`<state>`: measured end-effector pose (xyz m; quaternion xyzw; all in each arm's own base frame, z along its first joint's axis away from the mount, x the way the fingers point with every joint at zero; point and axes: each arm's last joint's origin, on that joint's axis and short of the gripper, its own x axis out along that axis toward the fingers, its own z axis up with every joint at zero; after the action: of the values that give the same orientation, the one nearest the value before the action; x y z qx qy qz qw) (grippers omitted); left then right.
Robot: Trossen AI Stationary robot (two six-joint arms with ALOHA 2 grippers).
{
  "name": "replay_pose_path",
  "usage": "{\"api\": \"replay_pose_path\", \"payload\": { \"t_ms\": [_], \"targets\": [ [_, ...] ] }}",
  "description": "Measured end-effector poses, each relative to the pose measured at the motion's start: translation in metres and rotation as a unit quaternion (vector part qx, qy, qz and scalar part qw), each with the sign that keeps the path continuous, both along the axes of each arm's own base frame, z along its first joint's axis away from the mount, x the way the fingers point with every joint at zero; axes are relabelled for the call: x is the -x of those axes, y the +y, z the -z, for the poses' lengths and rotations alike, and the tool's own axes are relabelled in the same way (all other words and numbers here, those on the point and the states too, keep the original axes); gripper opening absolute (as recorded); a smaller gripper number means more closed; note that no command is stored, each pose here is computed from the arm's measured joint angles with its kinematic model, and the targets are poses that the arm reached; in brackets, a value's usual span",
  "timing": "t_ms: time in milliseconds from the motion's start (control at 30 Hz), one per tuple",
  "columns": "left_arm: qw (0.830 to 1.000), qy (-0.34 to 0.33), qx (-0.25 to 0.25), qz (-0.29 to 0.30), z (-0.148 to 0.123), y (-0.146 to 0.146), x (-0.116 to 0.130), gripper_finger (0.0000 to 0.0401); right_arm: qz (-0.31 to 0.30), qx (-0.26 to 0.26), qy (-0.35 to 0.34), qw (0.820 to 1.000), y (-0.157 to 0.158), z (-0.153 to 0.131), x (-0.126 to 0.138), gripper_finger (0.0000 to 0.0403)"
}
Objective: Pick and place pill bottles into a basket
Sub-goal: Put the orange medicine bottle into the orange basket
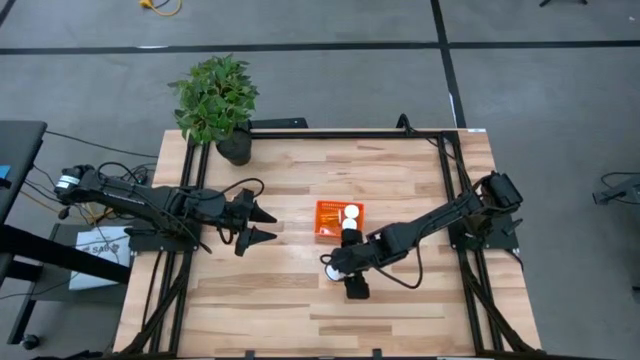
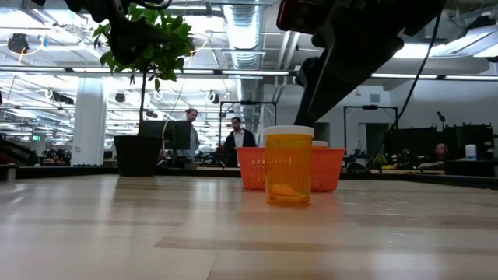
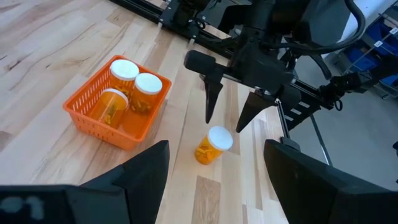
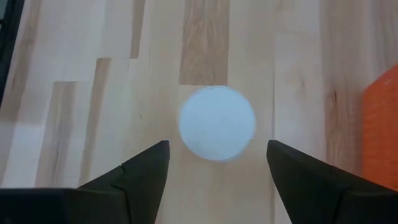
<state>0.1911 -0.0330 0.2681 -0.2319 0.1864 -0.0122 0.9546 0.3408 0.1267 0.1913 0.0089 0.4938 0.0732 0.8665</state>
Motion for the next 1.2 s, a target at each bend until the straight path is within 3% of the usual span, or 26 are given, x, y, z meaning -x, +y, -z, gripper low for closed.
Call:
{"api": "replay_pose_path", "payload": {
  "t_ms": [533, 900, 1200],
  "targets": [
    [1.000, 0.000, 0.000, 0.000, 0.000, 0.000, 0.000, 0.0251, -0.011, 0.009, -0.007, 1.000, -0.004, 0.000, -0.002, 0.0266],
    [1.000, 0.000, 0.000, 0.000, 0.000, 0.000, 0.000, 0.0251, -0.009, -0.014, -0.004, 1.000, -0.011, -0.001, -0.005, 0.0266],
    [1.000, 0.000, 0.001, 0.000, 0.000, 0.000, 0.000, 0.0251, -0.031, -0.022, -0.064, 0.997, -0.005, -0.008, -0.013, 0.0266]
  ]
}}
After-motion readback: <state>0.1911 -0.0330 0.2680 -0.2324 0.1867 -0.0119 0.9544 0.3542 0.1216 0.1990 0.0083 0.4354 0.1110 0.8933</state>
